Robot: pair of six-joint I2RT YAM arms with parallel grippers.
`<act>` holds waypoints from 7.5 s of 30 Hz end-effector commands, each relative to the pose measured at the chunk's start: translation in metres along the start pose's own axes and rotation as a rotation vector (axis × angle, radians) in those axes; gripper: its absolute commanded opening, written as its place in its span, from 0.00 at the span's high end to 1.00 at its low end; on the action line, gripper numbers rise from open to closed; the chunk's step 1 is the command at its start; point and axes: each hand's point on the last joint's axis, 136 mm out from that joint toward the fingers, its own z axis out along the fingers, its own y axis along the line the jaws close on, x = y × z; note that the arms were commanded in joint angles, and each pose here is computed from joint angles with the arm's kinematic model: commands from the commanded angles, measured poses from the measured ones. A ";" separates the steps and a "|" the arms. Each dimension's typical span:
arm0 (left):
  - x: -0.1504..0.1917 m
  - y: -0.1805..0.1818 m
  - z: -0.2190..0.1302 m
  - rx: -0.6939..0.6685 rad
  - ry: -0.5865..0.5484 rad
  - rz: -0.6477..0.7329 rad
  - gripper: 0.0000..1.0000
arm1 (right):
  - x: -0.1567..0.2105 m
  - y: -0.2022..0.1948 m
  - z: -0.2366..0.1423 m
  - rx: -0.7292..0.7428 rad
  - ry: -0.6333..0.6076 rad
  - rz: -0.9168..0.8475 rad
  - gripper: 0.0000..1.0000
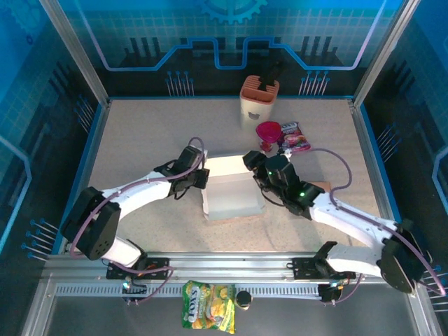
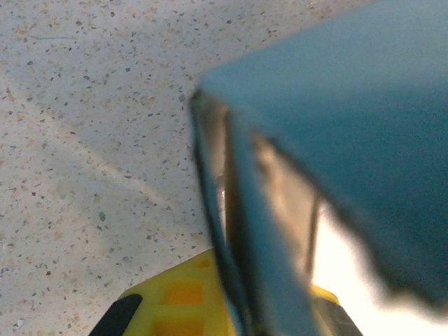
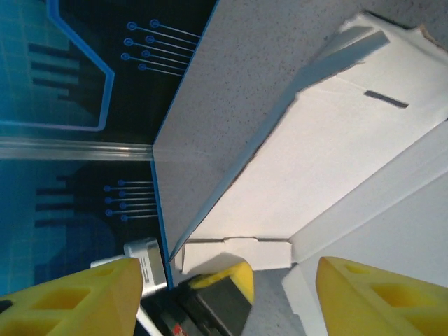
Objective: Fold the paper box
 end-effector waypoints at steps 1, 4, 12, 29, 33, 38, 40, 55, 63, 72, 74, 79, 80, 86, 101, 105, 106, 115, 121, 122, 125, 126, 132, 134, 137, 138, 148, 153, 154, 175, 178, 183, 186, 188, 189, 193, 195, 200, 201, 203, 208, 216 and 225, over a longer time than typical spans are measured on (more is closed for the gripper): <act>0.009 0.011 0.005 -0.077 0.007 0.018 1.00 | -0.011 0.030 0.015 -0.140 -0.040 0.139 0.35; 0.009 0.012 0.006 -0.082 -0.008 0.015 1.00 | -0.008 0.024 0.030 -0.122 -0.029 0.181 0.36; 0.008 0.011 0.008 -0.077 -0.032 0.025 1.00 | -0.007 0.012 0.062 -0.120 -0.007 0.280 0.48; 0.007 0.006 0.012 -0.034 -0.098 0.013 1.00 | -0.005 -0.036 0.077 0.107 0.007 0.353 1.00; 0.005 0.004 0.013 -0.017 -0.123 0.014 0.97 | -0.005 -0.044 0.078 0.152 0.014 0.355 1.00; 0.004 0.002 0.015 0.007 -0.149 0.014 0.80 | -0.004 -0.046 0.081 0.180 0.034 0.355 1.00; 0.004 0.002 0.017 0.013 -0.156 0.013 0.74 | -0.002 -0.048 0.083 0.191 0.047 0.356 1.00; -0.010 -0.010 0.018 0.079 -0.215 0.039 0.84 | 0.004 -0.048 0.090 0.190 0.087 0.362 1.00; -0.014 -0.003 0.024 0.041 -0.243 0.018 0.76 | 0.004 -0.052 0.088 0.214 0.087 0.358 1.00; -0.015 -0.007 0.022 0.080 -0.319 0.034 0.73 | 0.005 -0.055 0.089 0.229 0.124 0.348 1.00; -0.015 -0.009 0.022 0.092 -0.336 0.043 0.73 | 0.006 -0.057 0.091 0.241 0.144 0.345 1.00; -0.017 -0.009 0.023 0.096 -0.367 0.044 0.71 | 0.010 -0.065 0.093 0.262 0.164 0.347 1.00; -0.017 -0.008 0.024 0.093 -0.369 0.043 0.72 | 0.010 -0.065 0.094 0.262 0.165 0.347 1.00; -0.019 -0.008 0.028 0.092 -0.382 0.037 0.77 | 0.010 -0.066 0.095 0.263 0.173 0.342 1.00; -0.017 0.001 0.026 0.113 -0.448 -0.015 0.65 | 0.004 -0.056 0.098 0.245 0.197 0.313 1.00; -0.015 -0.010 0.023 0.182 -0.460 0.018 0.72 | 0.002 -0.056 0.100 0.234 0.211 0.302 1.00; -0.015 -0.013 0.022 0.197 -0.458 0.026 0.74 | 0.002 -0.056 0.100 0.232 0.218 0.302 1.00; -0.013 -0.023 0.017 0.253 -0.442 0.032 0.81 | -0.002 -0.052 0.098 0.209 0.210 0.293 1.00; -0.012 -0.025 0.007 0.241 -0.447 0.017 0.62 | -0.005 -0.044 0.092 0.193 0.187 0.268 1.00; -0.012 -0.028 0.005 0.252 -0.448 0.015 0.61 | -0.005 -0.042 0.092 0.191 0.181 0.265 1.00; -0.011 -0.035 -0.004 0.282 -0.441 0.004 0.62 | -0.006 -0.043 0.089 0.195 0.165 0.256 1.00; -0.010 -0.037 -0.008 0.292 -0.445 -0.001 0.62 | -0.007 -0.043 0.088 0.195 0.161 0.254 1.00; 0.001 -0.045 -0.014 0.361 -0.400 -0.011 0.54 | -0.009 -0.042 0.087 0.188 0.148 0.246 1.00; 0.006 -0.052 -0.013 0.395 -0.367 -0.005 0.50 | -0.009 -0.042 0.086 0.187 0.149 0.247 1.00; 0.015 -0.053 -0.007 0.402 -0.323 -0.007 0.47 | -0.010 -0.039 0.085 0.178 0.147 0.248 1.00; 0.017 -0.051 -0.005 0.394 -0.318 -0.013 0.46 | -0.011 -0.038 0.085 0.174 0.143 0.249 1.00; 0.035 -0.049 -0.009 0.406 -0.306 -0.034 0.41 | -0.011 -0.046 0.082 0.188 0.139 0.247 1.00; 0.044 -0.054 -0.009 0.440 -0.297 -0.032 0.43 | -0.012 -0.045 0.080 0.181 0.135 0.248 1.00; 0.044 -0.056 -0.009 0.448 -0.296 -0.032 0.43 | -0.012 -0.045 0.080 0.181 0.137 0.248 1.00; 0.028 -0.053 0.005 0.372 -0.302 -0.063 0.66 | -0.004 -0.046 0.078 0.163 0.152 0.252 1.00; 0.026 -0.052 0.006 0.337 -0.294 -0.069 0.72 | -0.002 -0.045 0.078 0.159 0.153 0.250 1.00; 0.027 -0.045 0.009 0.218 -0.276 -0.073 0.83 | 0.001 -0.040 0.075 0.148 0.150 0.243 1.00; 0.028 -0.037 0.011 0.129 -0.261 -0.091 0.86 | 0.003 -0.040 0.073 0.147 0.144 0.240 1.00; 0.027 -0.033 0.011 0.070 -0.261 -0.096 0.88 | 0.005 -0.039 0.071 0.143 0.140 0.236 1.00; 0.027 -0.032 0.012 0.046 -0.254 -0.099 0.88 | 0.006 -0.039 0.070 0.142 0.141 0.234 1.00; 0.025 -0.034 0.013 -0.035 -0.234 -0.102 0.89 | 0.011 -0.036 0.069 0.133 0.145 0.232 1.00; 0.025 -0.034 0.013 -0.079 -0.227 -0.098 0.89 | 0.013 -0.034 0.067 0.128 0.146 0.229 1.00; 0.027 -0.023 0.013 -0.194 -0.204 -0.135 0.97 | 0.015 -0.031 0.061 0.119 0.142 0.224 1.00; 0.027 -0.021 0.012 -0.211 -0.202 -0.144 0.98 | 0.016 -0.031 0.059 0.120 0.143 0.222 1.00; 0.028 -0.019 0.012 -0.220 -0.199 -0.153 1.00 | 0.017 -0.030 0.057 0.118 0.143 0.218 1.00; 0.028 -0.016 0.010 -0.256 -0.190 -0.162 1.00 | 0.020 -0.030 0.055 0.109 0.154 0.209 1.00; 0.027 -0.010 -0.004 -0.272 -0.215 -0.131 1.00 | 0.006 -0.001 0.034 0.038 0.158 0.058 0.65; 0.007 -0.013 -0.032 -0.145 -0.308 -0.129 1.00 | -0.046 0.030 -0.024 -0.110 0.165 -0.195 0.31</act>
